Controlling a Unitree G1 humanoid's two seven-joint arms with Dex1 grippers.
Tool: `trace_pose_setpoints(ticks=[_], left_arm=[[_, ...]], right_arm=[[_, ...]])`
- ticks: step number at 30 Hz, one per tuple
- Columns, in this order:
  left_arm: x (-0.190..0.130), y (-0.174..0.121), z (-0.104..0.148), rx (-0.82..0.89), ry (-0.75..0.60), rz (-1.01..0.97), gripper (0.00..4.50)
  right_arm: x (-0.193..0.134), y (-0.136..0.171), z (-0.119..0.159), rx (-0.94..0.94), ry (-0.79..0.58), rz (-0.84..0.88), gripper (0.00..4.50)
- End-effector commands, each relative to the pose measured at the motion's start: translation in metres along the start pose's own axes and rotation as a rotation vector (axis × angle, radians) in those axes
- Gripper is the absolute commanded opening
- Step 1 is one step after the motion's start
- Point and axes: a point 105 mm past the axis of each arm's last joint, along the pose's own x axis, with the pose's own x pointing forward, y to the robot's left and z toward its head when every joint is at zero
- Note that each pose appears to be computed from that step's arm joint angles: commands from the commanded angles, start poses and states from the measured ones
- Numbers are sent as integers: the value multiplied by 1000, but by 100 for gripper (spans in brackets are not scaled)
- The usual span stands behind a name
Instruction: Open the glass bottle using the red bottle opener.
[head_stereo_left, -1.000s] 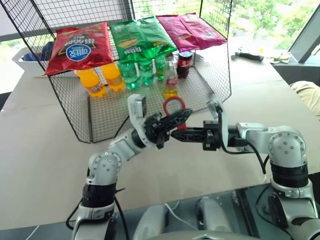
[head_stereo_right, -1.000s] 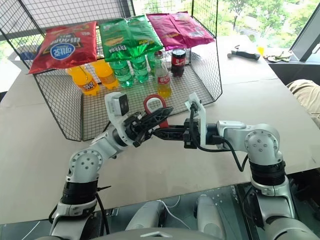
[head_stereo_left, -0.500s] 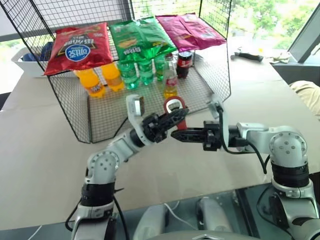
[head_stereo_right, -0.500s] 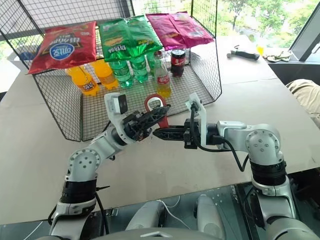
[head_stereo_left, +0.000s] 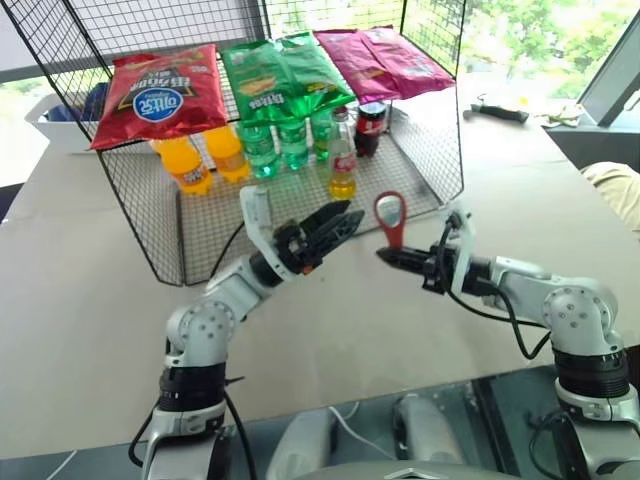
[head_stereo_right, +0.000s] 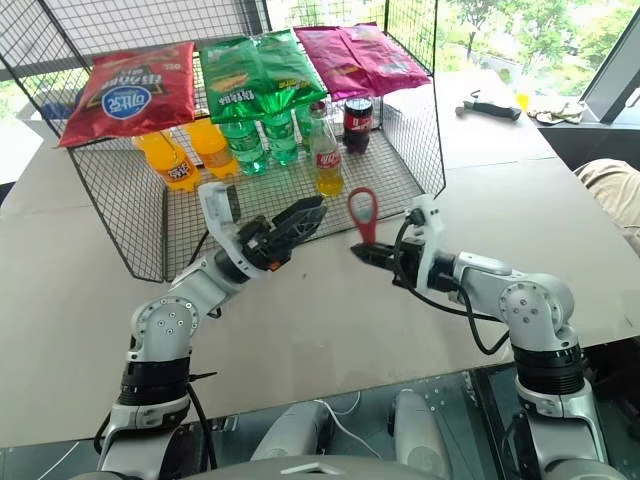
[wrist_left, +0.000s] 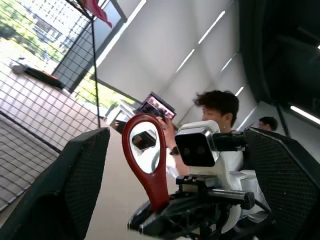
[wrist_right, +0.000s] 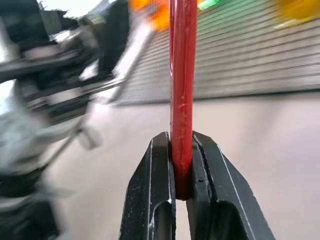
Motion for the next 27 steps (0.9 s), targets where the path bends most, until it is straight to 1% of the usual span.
trace_pose_setpoints(ticks=[1, 4, 7, 9, 11, 13, 14, 17, 22, 27], left_arm=[[6, 24, -4, 159, 35, 168, 443], [7, 38, 0, 270, 0, 255, 443], [11, 52, 9, 444, -22, 334, 443], [13, 58, 14, 511, -38, 372, 443], [16, 67, 20, 614, -44, 425, 443], [23, 84, 22, 683, -30, 518, 443], [27, 88, 21, 718, -22, 532, 443], [38, 96, 17, 747, -19, 540, 443], [51, 111, 17, 731, -43, 584, 443], [64, 114, 15, 735, -54, 570, 443]], right_arm=[[-6, -8, 29, -117, -167, -71, 0], [-9, -12, 30, -221, -185, -101, 0], [-10, -19, 25, -289, -179, -139, 0], [-9, -20, 23, -309, -181, -144, 0], [-7, -20, 22, -321, -187, -146, 0], [-4, -18, 23, -332, -201, -147, 0], [-3, -17, 24, -338, -209, -147, 0], [-2, -17, 26, -360, -223, -153, 0], [1, -9, 36, -443, -278, -145, 0], [4, -1, 27, -510, -267, -138, 0]])
